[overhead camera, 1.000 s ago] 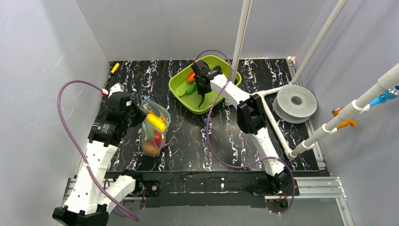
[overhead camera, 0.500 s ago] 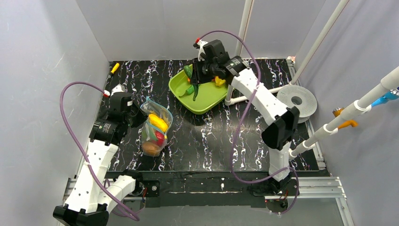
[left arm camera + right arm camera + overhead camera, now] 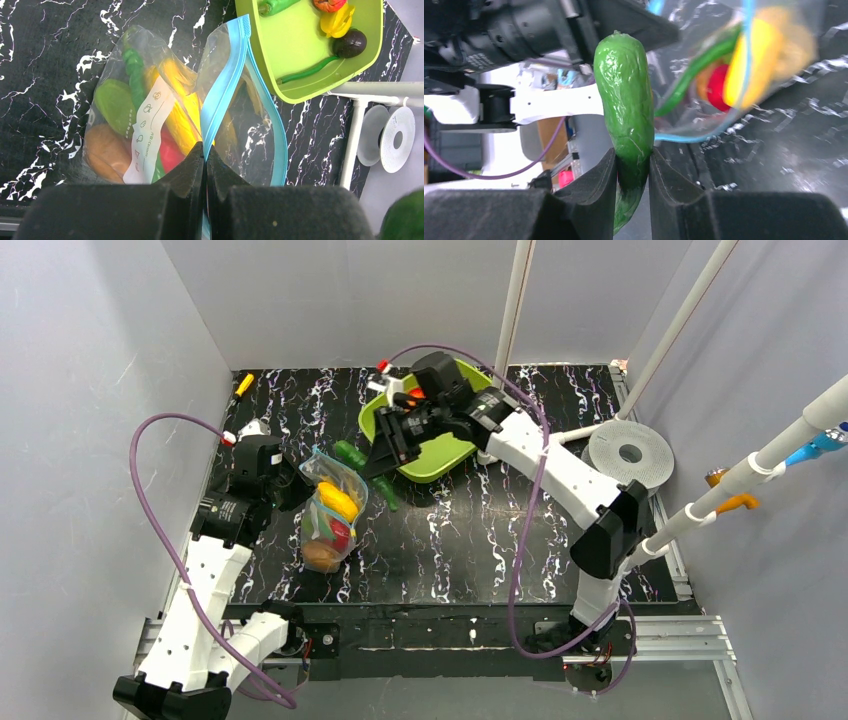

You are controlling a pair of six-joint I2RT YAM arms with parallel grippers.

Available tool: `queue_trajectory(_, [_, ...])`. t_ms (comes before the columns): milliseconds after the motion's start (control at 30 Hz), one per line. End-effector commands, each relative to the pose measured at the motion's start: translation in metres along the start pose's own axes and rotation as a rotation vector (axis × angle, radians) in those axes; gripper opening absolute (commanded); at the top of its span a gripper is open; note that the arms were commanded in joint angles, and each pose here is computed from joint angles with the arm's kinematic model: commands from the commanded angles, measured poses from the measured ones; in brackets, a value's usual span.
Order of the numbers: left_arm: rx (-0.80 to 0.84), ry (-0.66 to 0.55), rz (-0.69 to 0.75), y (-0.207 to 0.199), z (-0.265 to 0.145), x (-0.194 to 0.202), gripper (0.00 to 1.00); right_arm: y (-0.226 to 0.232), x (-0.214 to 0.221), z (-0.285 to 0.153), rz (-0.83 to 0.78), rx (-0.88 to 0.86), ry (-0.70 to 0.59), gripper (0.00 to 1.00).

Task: Place the food in the zip-top bag and seal the zipper
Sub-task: Place the fake vegetable in the zipper food storage bag.

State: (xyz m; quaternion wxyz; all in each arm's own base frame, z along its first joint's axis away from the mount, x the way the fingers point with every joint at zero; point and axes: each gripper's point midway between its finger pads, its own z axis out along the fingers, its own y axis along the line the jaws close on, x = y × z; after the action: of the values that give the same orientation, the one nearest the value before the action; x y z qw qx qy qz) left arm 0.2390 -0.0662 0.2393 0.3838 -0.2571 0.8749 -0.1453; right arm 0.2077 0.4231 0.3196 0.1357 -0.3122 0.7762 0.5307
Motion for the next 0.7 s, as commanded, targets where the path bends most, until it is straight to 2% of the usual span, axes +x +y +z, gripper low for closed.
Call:
queue_trajectory(0, [0.016,-0.008,-0.005,-0.002,-0.006,-0.002,0.00,0.045,0.003,0.024,-0.014,-0.145,0.070,0.01])
queue_trajectory(167, [0.023,-0.027,-0.012,0.001,-0.013,-0.002,0.00,0.041,0.005,0.048,0.030,-0.113,0.098,0.01])
queue_trajectory(500, [0.035,-0.027,-0.019,0.002,-0.018,0.000,0.00,-0.008,0.004,0.066,0.120,0.136,0.078,0.05])
queue_trajectory(567, [0.042,-0.023,-0.020,0.000,-0.018,0.000,0.00,-0.015,0.005,0.069,0.114,0.178,0.076,0.09])
queue_trajectory(667, [0.055,-0.011,-0.020,-0.004,-0.020,0.000,0.00,-0.019,0.005,0.075,0.109,0.184,0.073,0.22])
